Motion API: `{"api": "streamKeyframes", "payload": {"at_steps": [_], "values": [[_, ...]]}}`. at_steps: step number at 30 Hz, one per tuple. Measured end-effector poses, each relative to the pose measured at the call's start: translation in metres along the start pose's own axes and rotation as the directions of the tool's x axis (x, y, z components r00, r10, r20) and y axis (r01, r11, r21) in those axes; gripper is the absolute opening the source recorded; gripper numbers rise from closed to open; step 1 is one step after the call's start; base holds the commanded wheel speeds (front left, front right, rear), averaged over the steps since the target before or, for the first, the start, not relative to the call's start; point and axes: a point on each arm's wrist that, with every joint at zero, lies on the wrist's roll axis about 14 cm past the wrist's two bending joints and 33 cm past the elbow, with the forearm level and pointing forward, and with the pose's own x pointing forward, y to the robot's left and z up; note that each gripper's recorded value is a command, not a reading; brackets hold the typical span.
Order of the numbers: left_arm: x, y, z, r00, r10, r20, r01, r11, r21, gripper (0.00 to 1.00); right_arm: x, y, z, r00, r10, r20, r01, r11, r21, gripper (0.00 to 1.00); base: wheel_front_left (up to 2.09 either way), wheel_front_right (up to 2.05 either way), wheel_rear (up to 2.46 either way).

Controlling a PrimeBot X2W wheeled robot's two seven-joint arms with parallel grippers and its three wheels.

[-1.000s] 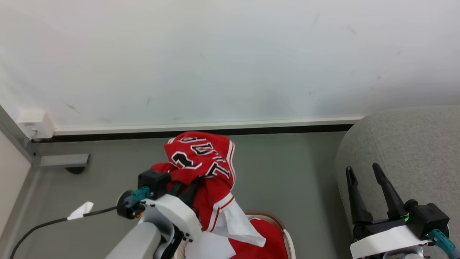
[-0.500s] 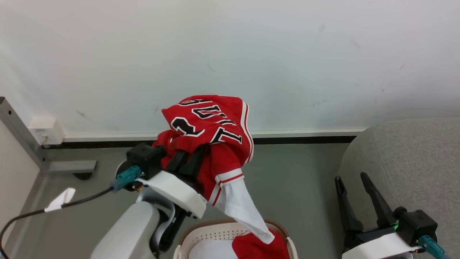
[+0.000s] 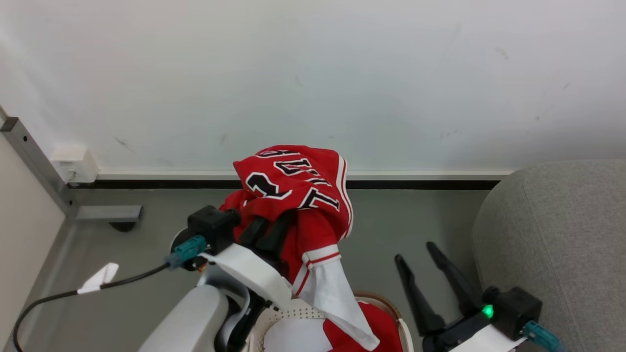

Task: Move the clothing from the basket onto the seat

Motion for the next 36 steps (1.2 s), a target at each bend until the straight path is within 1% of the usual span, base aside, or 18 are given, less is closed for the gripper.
{"api": "streamKeyframes", "payload": {"at_steps": [4, 7, 12, 16, 24, 25, 26, 27, 28, 33, 36], "values": [[-0.003, -0.007, -0.005, 1.0, -0.012, -0.009, 0.012, 1.0, -0.013, 0.0, 0.003, 0.039, -0.017, 0.987, 0.145, -0.065, -0.144, 0.989, 0.016, 1.0, 0.0, 0.0, 0.0], [-0.006, -0.013, -0.009, 1.0, -0.022, -0.018, 0.022, 1.0, -0.023, 0.0, 0.008, 0.06, -0.023, 0.97, 0.224, -0.09, -0.222, 0.975, 0.029, 1.0, 0.0, 0.0, 0.0], [-0.013, -0.027, -0.016, 0.998, -0.045, -0.037, 0.043, 0.998, -0.041, 0.0, 0.01, 0.089, -0.047, 0.933, 0.317, -0.17, -0.308, 0.948, 0.082, 1.0, 0.0, 0.0, 0.0], [-0.02, -0.036, -0.017, 0.997, -0.064, -0.044, 0.062, 0.997, -0.047, 0.0, 0.016, 0.097, -0.061, 0.907, 0.356, -0.226, -0.348, 0.935, 0.076, 1.0, 0.0, 0.0, 0.0], [-0.035, -0.045, -0.017, 0.995, -0.078, -0.054, 0.075, 0.995, -0.059, 0.0, 0.023, 0.096, -0.09, 0.866, 0.371, -0.335, -0.385, 0.923, 0.027, 1.0, 0.0, 0.0, 0.0], [-0.037, -0.044, -0.017, 0.996, -0.074, -0.056, 0.071, 0.996, -0.061, 0.0, 0.025, 0.096, -0.091, 0.864, 0.371, -0.339, -0.388, 0.922, 0.021, 0.93, 0.0, 0.0, 0.0], [-0.039, -0.044, -0.017, 0.996, -0.07, -0.056, 0.066, 0.996, -0.063, 0.0, 0.027, 0.096, -0.091, 0.864, 0.371, -0.34, -0.388, 0.921, 0.019, 0.54, 0.0, 0.0, 0.0], [-0.041, -0.042, -0.017, 0.996, -0.064, -0.057, 0.061, 0.996, -0.064, 0.0, 0.03, 0.097, -0.09, 0.868, 0.369, -0.333, -0.385, 0.923, 0.021, 0.02, 0.0, 0.0, 0.0], [-0.042, -0.041, -0.017, 0.997, -0.058, -0.057, 0.054, 0.996, -0.069, 0.0, 0.033, 0.097, -0.088, 0.871, 0.368, -0.325, -0.382, 0.924, 0.022, 0.0, 0.0, 0.0, 0.0], [-0.046, -0.035, -0.019, 0.997, -0.039, -0.066, 0.034, 0.997, -0.073, 0.0, 0.039, 0.099, -0.086, 0.876, 0.369, -0.312, -0.379, 0.925, 0.03, 0.0, 0.0, 0.0, 0.0], [-0.046, -0.033, -0.023, 0.996, -0.036, -0.076, 0.031, 0.997, -0.074, 0.0, 0.042, 0.096, -0.083, 0.886, 0.356, -0.298, -0.361, 0.932, 0.039, 0.0, 0.0, 0.0, 0.0]]}}
